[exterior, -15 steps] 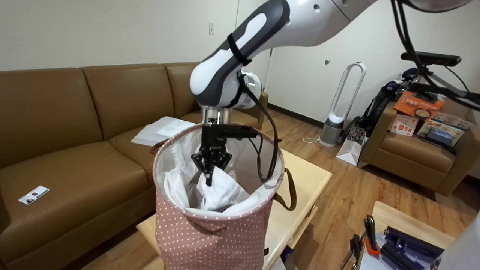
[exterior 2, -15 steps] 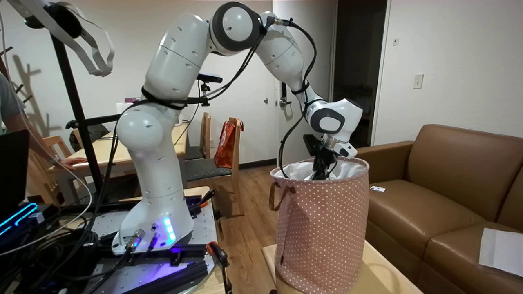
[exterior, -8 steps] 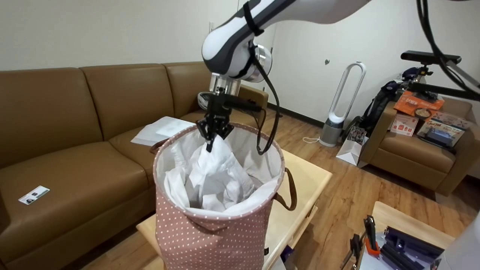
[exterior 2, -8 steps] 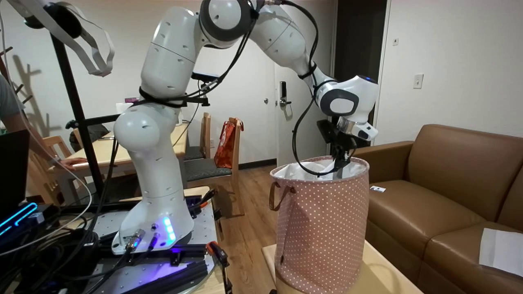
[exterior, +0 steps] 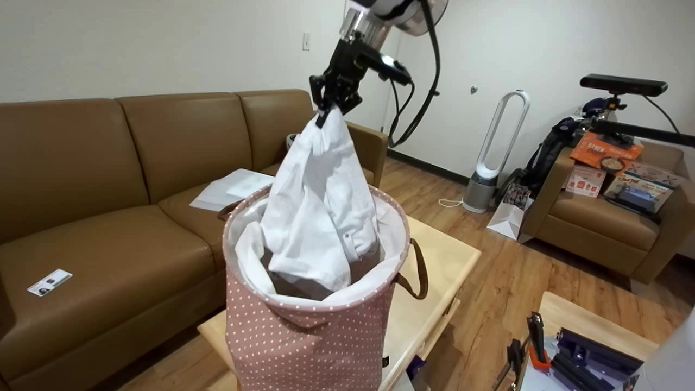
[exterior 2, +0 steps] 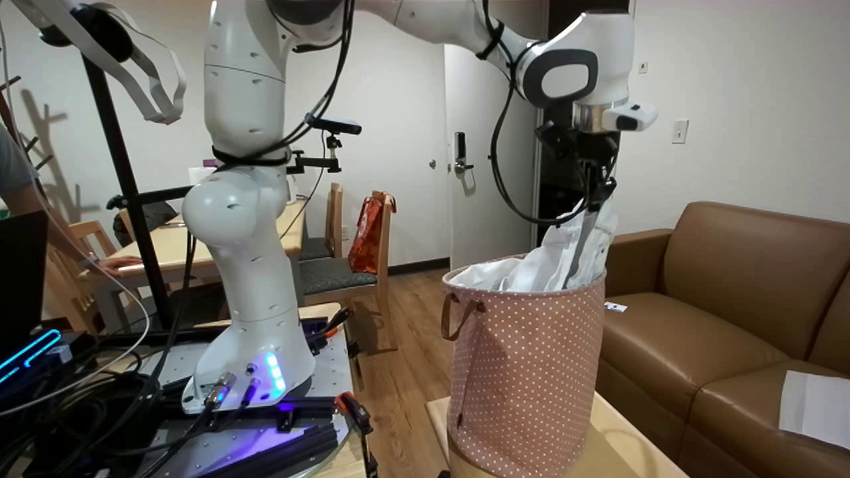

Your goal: Remove the white piece of clothing from the washing basket.

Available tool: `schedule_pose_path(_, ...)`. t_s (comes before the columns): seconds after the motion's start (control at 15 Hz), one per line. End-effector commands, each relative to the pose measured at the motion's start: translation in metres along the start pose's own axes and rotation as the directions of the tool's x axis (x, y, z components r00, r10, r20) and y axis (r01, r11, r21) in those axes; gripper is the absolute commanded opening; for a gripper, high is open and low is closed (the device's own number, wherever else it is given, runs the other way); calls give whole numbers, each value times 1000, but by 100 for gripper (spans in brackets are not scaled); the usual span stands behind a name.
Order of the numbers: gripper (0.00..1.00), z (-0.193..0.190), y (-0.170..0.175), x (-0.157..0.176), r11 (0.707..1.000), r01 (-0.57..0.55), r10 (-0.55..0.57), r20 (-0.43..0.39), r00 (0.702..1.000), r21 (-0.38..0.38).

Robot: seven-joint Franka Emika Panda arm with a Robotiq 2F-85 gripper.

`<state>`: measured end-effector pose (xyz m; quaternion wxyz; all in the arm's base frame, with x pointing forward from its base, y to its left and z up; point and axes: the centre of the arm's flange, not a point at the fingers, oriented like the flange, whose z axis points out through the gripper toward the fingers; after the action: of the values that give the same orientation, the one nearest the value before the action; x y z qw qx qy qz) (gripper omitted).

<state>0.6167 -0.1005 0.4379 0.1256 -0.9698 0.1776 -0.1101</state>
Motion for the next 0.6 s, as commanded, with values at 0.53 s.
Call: schedule_pose_path(0.53, 1, -245, 81, 33, 967, -256, 239, -413, 879, 14)
